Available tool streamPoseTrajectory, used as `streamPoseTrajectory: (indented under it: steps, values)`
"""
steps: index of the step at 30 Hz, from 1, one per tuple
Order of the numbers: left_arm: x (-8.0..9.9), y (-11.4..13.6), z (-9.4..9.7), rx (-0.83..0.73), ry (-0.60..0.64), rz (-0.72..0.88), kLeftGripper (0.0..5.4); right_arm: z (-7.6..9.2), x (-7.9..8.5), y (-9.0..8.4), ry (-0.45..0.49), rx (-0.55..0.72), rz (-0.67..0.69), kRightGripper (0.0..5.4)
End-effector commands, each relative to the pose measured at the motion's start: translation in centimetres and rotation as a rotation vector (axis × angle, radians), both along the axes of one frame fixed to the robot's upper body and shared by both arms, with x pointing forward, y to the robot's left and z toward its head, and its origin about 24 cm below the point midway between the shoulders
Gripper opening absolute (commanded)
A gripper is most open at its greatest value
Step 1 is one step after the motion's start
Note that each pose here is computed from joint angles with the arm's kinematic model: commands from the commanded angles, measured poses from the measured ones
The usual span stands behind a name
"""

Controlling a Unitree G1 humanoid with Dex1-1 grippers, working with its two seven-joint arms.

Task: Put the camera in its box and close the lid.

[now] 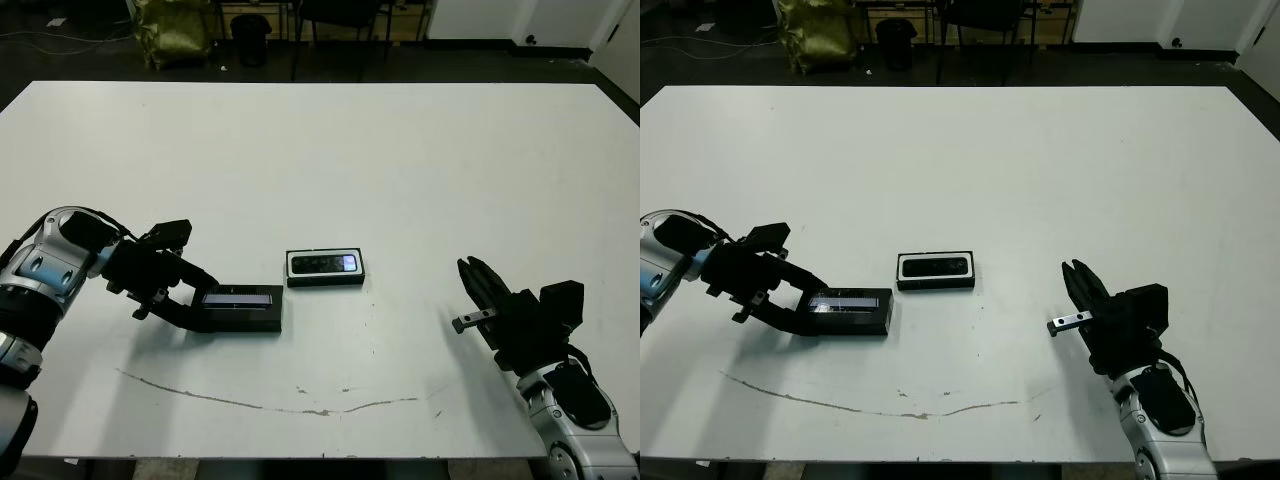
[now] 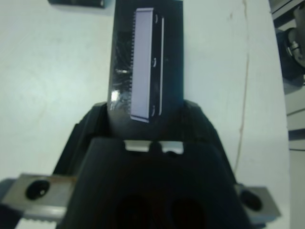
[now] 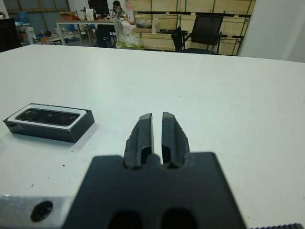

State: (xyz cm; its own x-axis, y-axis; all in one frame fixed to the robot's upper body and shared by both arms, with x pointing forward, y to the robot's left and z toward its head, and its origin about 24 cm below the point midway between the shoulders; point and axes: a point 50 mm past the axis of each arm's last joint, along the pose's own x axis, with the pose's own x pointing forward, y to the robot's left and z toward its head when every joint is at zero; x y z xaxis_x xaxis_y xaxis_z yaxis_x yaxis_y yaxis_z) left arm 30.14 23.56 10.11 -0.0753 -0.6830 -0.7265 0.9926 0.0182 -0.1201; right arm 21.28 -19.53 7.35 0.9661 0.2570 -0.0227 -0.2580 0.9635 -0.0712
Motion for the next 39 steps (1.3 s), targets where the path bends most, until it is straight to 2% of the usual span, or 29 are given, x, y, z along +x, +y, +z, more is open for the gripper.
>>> streamPoseTrajectory:
  steps: [1,6,11,17,23,30,39]
  values:
    - [0.3,1.1,2.2,0.048,-0.022,0.056,2.39,-0.5,0.0,-0.2,0.021,-0.011,-0.005,0.00]
    - [1.0,1.9,5.0,0.041,-0.111,0.088,2.39,-0.5,0.0,-0.2,0.023,-0.005,-0.008,0.00]
    - [1.5,2.4,7.2,-0.096,-0.152,0.149,2.39,-0.7,0.1,-0.2,0.017,0.020,0.011,0.00]
    - [2.0,1.6,9.0,-0.152,-0.175,0.141,2.39,-0.7,0.0,-0.1,0.031,0.044,0.008,0.00]
    - [3.0,-0.3,9.4,-0.141,-0.211,0.082,2.39,-0.8,0.0,0.0,0.039,0.038,0.004,0.00]
    - [3.9,-3.6,8.4,-0.161,-0.204,0.122,2.39,-1.0,-0.1,0.1,0.045,0.054,0.001,0.00]
    - [4.0,-7.8,7.3,-0.043,-0.224,0.111,2.39,-1.2,-0.1,0.2,0.031,0.064,0.004,0.00]
